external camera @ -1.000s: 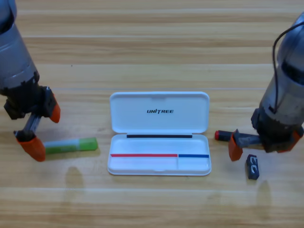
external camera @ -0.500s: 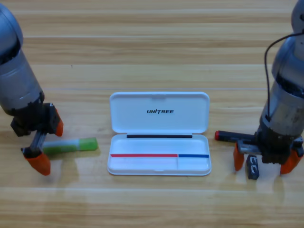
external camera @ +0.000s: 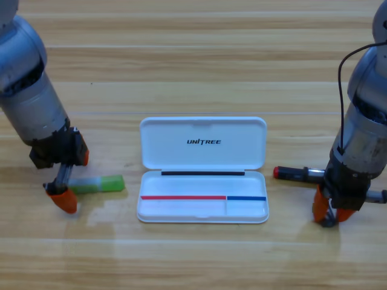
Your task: Clean up eraser and pencils
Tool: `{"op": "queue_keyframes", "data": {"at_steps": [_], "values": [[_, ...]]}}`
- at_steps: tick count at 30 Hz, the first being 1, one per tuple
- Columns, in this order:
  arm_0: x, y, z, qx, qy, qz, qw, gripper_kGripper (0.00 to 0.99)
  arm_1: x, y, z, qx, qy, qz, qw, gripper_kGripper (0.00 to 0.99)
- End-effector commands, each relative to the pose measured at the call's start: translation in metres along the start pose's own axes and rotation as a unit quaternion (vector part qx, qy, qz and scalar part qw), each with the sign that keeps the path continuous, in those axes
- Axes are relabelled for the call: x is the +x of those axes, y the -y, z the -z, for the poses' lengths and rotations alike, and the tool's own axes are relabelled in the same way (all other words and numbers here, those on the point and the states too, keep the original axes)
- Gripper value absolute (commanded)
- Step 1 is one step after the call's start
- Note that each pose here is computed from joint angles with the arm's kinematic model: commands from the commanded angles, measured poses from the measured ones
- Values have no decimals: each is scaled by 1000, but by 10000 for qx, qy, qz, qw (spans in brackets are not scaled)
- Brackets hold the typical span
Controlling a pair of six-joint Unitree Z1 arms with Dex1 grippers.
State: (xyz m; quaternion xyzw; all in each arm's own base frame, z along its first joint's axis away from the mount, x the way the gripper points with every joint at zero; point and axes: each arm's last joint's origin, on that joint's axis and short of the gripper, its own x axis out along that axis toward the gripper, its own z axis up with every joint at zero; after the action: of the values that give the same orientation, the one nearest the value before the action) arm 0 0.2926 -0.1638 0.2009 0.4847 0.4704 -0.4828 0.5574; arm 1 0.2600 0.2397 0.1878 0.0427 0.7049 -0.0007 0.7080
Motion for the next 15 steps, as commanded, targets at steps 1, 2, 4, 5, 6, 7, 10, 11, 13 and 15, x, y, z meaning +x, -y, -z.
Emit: {"op": "queue_keyframes", "data": {"at_steps": [1,2,4,5,6,7,10,11,13,15], "values": [[23,1,6,-189,-198,27,9996,976,37,4,-11,-183,-234,237,9993,0],[24,2,6,-196,-208,2,9996,976,34,3,-12,-318,-135,276,9990,0],[27,4,6,-227,-227,-49,9995,974,20,4,-12,-813,12,235,9964,0],[28,5,6,-242,-228,-59,9994,974,7,5,-11,-1297,99,161,9914,0],[29,6,6,-242,-230,-80,9994,974,-7,3,-8,-1927,181,113,9810,0],[31,8,6,-249,-243,-99,9993,973,-22,0,-4,-2556,206,74,9665,0],[34,12,6,-272,-210,-152,9993,950,-55,-13,9,-4679,-14,-152,8837,0],[35,13,5,-273,-196,-181,9993,925,-60,-17,13,-5144,-61,-187,8573,0],[35,14,3,-273,-175,-204,9993,871,-65,-24,15,-5889,-104,-181,8080,0],[36,15,2,-258,-168,-219,9993,775,-64,-33,17,-6435,-164,-162,7651,0]]}}
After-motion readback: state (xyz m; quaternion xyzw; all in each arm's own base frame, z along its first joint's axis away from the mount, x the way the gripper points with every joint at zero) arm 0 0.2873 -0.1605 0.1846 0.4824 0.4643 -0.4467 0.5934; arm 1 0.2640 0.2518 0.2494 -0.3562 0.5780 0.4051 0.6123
